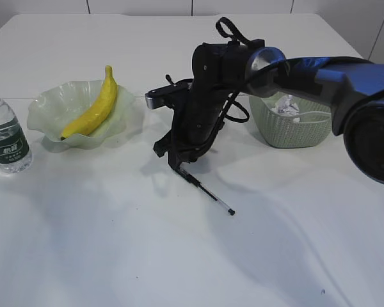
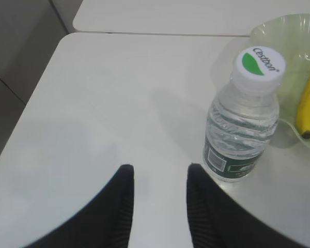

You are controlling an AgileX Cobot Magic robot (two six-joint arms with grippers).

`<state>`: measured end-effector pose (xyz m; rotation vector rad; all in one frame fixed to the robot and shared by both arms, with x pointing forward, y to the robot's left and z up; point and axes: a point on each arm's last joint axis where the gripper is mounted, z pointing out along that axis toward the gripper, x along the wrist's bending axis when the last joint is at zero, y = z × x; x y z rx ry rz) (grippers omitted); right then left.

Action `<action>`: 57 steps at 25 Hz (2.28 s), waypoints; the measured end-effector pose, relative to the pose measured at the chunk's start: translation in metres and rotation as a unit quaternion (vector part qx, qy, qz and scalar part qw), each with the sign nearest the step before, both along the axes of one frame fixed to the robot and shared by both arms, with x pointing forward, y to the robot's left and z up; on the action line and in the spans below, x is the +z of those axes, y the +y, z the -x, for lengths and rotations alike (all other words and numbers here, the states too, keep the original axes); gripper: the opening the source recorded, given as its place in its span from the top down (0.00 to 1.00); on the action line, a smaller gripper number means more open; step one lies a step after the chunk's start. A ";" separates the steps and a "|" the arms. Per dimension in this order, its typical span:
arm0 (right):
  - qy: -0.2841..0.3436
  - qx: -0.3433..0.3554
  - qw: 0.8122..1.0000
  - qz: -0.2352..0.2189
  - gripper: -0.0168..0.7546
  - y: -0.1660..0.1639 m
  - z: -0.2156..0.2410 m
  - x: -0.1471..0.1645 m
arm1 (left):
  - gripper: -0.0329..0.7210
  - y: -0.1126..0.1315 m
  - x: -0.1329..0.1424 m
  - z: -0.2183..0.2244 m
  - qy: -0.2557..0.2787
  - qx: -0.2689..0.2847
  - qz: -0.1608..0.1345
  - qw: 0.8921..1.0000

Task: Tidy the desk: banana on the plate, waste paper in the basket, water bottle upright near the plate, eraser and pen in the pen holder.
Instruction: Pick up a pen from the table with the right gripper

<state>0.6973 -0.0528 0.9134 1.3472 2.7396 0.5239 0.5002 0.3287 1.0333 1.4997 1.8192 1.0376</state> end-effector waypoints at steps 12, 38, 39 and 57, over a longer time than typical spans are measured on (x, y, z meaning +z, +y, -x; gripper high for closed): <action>0.032 0.007 0.999 0.026 0.58 -0.004 0.006 -0.003 | 0.64 0.000 0.000 0.000 0.000 0.000 0.001 1.000; 0.081 0.033 0.995 0.049 0.67 -0.008 0.016 -0.004 | 0.64 0.000 0.000 0.000 0.000 0.000 0.001 1.000; 0.081 0.033 0.995 0.048 0.67 -0.008 0.016 -0.004 | 0.64 0.000 0.000 0.000 0.000 0.000 0.001 1.000; 0.085 0.031 0.995 0.041 0.67 -0.007 0.016 -0.004 | 0.64 0.000 0.000 0.000 0.000 0.000 0.001 1.000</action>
